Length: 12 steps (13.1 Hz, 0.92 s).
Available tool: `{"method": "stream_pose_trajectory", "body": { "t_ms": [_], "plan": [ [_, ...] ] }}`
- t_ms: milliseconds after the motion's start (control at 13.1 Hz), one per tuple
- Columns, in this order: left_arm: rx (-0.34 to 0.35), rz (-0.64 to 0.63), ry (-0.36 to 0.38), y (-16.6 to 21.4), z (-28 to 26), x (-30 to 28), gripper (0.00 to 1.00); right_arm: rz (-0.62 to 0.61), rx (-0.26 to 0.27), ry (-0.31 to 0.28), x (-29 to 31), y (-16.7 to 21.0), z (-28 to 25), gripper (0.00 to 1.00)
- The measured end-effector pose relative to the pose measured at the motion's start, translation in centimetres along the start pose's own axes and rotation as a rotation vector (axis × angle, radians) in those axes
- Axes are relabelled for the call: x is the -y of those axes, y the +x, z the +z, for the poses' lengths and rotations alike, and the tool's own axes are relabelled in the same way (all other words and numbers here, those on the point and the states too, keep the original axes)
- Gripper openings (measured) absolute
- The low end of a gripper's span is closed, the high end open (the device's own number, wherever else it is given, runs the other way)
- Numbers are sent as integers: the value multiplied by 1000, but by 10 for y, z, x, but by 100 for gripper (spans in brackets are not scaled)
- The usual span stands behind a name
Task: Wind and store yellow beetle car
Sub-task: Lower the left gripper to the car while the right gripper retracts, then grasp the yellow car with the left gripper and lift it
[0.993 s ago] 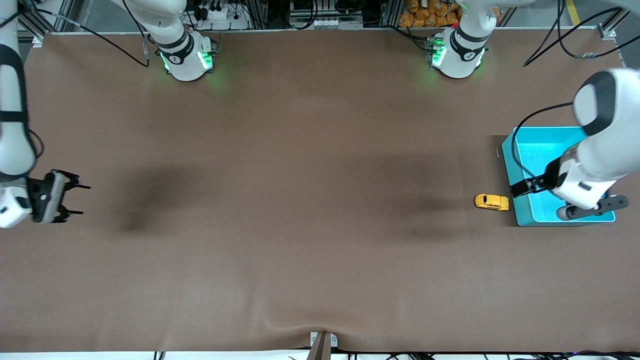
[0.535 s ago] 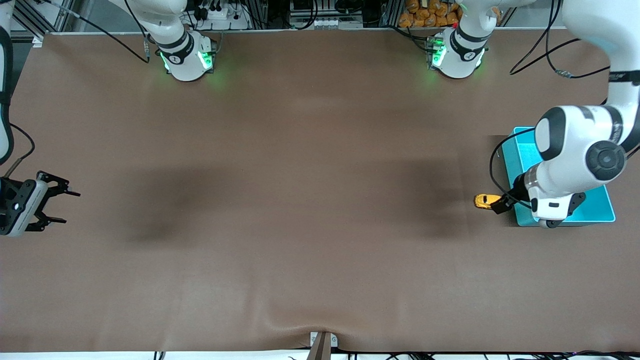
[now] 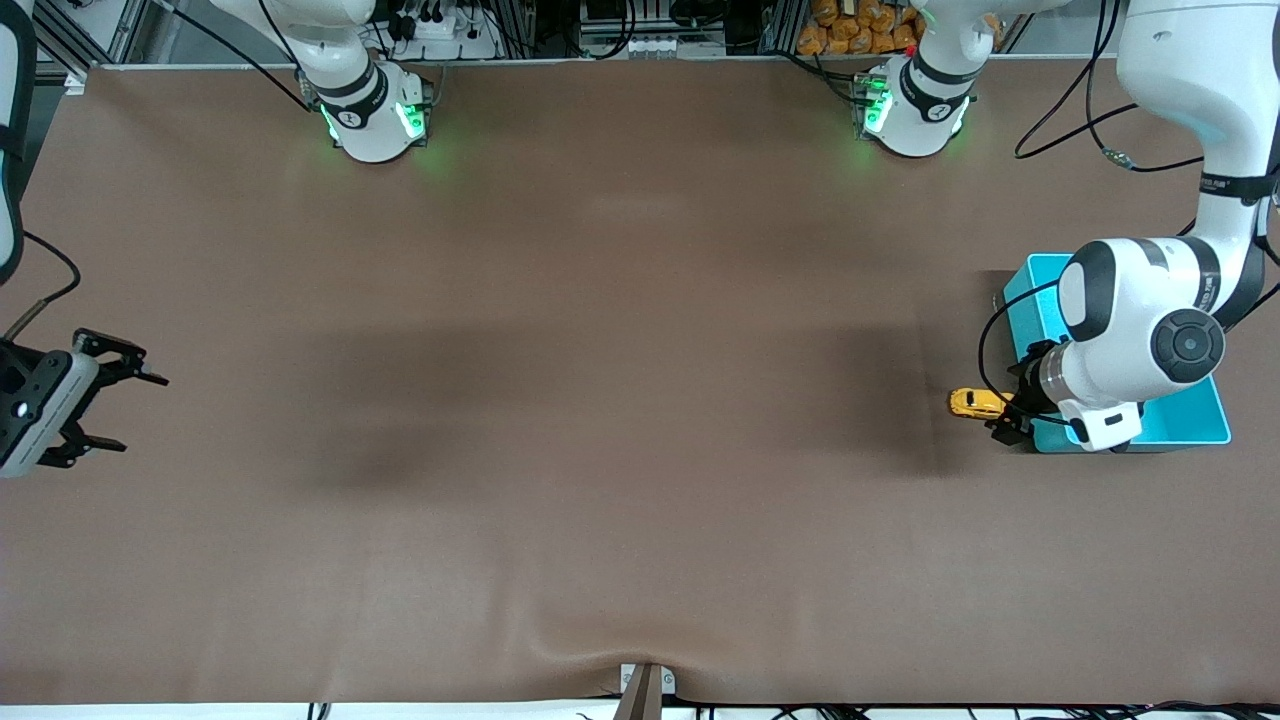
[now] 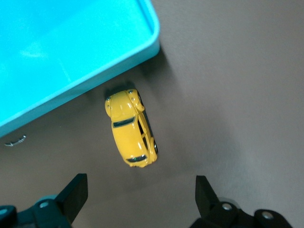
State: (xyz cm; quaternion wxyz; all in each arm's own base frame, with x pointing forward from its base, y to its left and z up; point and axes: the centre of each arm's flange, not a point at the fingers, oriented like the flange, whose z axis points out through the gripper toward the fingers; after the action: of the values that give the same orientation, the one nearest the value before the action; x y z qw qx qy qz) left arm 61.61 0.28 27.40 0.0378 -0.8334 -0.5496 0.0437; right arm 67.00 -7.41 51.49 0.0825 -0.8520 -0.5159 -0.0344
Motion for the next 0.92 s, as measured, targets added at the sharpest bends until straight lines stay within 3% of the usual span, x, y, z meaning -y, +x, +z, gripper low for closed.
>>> {"method": "stream_pose_trajectory", "body": {
  "t_ms": [153,382,916],
  "plan": [
    [-14,-95,5,7,13,0,100,33,-5,-13,11,7,-17,100],
    [-43,-205,16,10,31,0,100,177,12,23,42,10,-47,100],
    [-52,-227,-9,7,69,2,100,647,84,68,154,43,-104,100]
  ]
}}
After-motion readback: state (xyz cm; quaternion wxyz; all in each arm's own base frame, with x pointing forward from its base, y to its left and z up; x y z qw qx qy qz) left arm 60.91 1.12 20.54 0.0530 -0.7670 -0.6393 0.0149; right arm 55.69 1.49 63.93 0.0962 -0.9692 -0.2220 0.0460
